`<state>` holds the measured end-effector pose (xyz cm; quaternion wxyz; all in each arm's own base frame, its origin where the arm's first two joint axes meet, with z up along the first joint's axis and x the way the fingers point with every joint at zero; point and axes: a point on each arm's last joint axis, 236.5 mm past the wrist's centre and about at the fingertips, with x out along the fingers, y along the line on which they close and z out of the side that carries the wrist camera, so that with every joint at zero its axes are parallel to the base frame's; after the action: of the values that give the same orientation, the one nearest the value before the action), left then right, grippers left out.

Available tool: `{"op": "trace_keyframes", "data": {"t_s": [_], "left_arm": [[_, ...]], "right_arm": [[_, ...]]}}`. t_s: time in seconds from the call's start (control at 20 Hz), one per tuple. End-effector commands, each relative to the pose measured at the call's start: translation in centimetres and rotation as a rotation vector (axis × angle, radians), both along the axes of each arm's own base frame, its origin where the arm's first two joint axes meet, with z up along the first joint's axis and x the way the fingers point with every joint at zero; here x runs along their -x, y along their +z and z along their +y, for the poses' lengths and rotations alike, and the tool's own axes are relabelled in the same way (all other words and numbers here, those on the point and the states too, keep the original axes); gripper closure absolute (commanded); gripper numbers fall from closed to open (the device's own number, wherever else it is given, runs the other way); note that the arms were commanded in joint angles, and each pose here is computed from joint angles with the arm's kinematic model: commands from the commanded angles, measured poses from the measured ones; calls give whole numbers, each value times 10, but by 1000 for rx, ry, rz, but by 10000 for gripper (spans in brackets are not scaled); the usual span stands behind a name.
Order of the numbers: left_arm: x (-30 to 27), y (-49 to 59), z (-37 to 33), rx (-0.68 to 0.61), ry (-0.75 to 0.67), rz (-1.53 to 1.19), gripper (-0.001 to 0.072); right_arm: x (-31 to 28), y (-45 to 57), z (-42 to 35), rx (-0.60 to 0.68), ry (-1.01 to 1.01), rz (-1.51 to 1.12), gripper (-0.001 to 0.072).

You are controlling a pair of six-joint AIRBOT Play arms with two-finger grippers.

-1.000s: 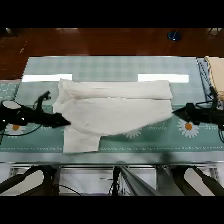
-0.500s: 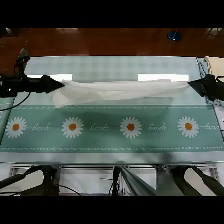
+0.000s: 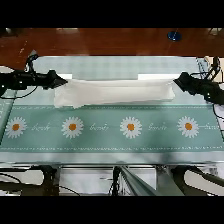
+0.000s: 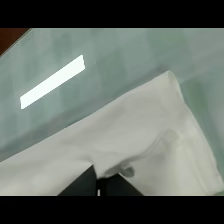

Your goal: Fold the shirts.

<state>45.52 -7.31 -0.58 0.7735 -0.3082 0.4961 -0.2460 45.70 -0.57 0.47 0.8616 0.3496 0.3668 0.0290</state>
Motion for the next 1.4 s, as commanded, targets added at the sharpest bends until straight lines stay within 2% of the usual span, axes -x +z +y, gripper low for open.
{"op": "trace_keyframes", "data": {"t_s": [0.0,0.45,0.5,0.6,0.65,0.75,0.85,1.0,1.05,1.1,1.15,1.2,1.3,1.35], "left_arm": [[-10,-22,6,-6,26,27,678],[-37,-42,9,-144,16,-116,661],[-41,-43,7,-156,23,-125,572],[-47,-45,7,-176,43,-142,285],[-49,-42,9,-179,52,-147,222],[-53,-28,25,-177,75,-169,224],[-56,-7,55,-181,138,-196,227],[-43,17,80,-150,168,-193,234],[-36,21,80,-138,149,-186,242],[-29,24,78,-130,124,-174,270],[-22,24,74,-125,98,-156,275],[-16,23,70,-115,90,-125,275],[-7,22,60,-95,57,-91,275],[-5,22,57,-89,45,-87,275]], "right_arm": [[-11,-24,-6,60,-22,10,686],[-23,-24,-30,218,-57,-49,684],[-24,-24,-30,229,-48,-53,647],[-24,-23,-30,227,-48,-55,426],[-24,-19,-29,223,-51,-62,406],[-25,4,-34,244,-36,-102,362],[-27,31,-48,335,8,-131,362],[-16,30,-83,419,31,8,353],[-11,19,-91,422,39,81,291],[-6,5,-95,388,46,152,224],[0,-13,-94,332,73,224,221],[2,-28,-88,269,101,273,175],[-2,-50,-68,90,151,307,168],[-10,-53,-58,-7,158,291,140]]}}
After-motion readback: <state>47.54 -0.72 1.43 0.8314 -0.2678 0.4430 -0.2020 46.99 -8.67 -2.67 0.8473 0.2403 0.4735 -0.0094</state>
